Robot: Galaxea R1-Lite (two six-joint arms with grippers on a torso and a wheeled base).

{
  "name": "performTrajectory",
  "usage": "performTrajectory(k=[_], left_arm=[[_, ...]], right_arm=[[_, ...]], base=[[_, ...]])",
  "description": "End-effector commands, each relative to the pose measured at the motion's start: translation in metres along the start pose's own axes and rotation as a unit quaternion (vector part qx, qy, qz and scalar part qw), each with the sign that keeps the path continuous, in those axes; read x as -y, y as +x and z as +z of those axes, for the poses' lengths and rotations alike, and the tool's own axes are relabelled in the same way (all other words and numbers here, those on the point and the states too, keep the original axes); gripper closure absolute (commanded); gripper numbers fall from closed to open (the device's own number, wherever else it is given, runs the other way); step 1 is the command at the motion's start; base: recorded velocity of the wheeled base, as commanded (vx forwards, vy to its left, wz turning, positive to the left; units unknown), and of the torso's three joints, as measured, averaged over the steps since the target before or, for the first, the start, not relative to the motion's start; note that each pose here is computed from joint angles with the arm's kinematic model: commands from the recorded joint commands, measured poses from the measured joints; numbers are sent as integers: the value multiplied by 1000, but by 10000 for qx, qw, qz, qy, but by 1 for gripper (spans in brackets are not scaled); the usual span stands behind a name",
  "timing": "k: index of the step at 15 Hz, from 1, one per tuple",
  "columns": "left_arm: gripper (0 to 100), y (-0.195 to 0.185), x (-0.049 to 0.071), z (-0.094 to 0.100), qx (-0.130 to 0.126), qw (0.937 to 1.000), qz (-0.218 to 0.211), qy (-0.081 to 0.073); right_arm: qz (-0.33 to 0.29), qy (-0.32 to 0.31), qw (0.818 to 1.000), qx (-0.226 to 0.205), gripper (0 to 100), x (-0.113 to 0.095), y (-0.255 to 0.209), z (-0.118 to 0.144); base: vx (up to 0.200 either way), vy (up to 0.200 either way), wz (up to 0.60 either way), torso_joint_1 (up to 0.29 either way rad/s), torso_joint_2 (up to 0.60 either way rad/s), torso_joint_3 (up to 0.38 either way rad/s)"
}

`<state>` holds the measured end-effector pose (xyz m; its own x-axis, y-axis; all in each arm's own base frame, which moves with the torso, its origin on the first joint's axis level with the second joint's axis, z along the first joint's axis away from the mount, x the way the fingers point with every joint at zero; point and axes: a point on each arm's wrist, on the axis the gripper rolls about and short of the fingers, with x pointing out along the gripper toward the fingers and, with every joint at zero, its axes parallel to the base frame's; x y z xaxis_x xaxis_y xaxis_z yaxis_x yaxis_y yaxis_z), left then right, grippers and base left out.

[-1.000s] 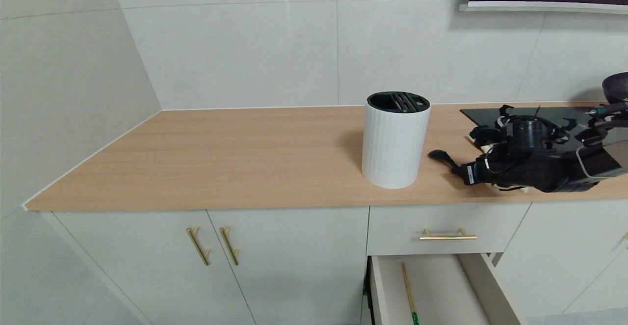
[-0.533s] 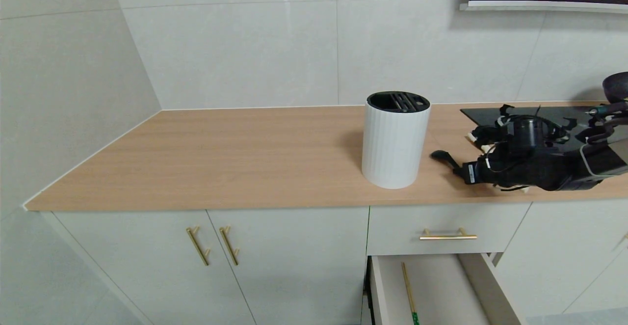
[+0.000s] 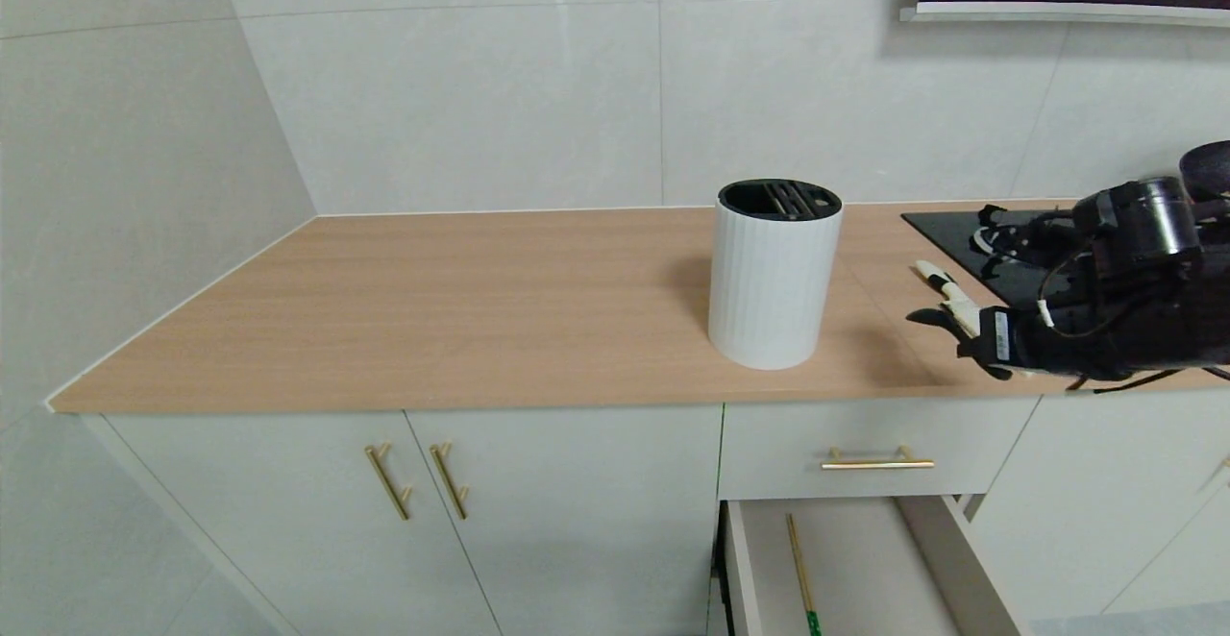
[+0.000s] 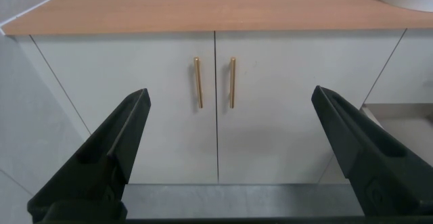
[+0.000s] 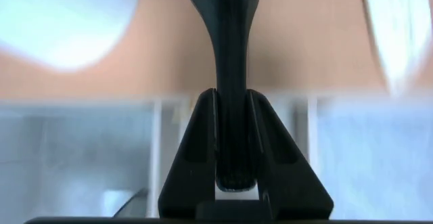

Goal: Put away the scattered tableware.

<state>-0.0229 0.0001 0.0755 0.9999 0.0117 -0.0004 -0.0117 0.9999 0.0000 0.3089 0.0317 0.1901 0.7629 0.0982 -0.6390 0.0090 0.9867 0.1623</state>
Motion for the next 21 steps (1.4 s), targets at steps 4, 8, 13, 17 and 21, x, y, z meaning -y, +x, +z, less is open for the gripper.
performTrajectory(k=[4,8,13,17,21], left_arm=[[0,0,0,0,-6,10000,3,0],[0,0,0,0,-6,10000,3,0],[0,0,0,0,-6,10000,3,0],[0,0,0,0,-6,10000,3,0],[0,0,0,0,-6,10000,3,0]], right_arm=[[23,-400,9988,-271,100,-26,-65,-69],[41,-496,9974,-520,100,-29,-59,-79],[27,-524,9968,-609,100,-29,-56,-83],[33,-625,9946,-831,100,-33,-46,-90],[36,-642,9941,-871,100,-33,-44,-91]], base=[[0,0,0,0,0,0],[0,0,0,0,0,0],[0,0,0,-131,339,211],[0,0,0,-181,489,299],[0,0,0,-162,474,314]])
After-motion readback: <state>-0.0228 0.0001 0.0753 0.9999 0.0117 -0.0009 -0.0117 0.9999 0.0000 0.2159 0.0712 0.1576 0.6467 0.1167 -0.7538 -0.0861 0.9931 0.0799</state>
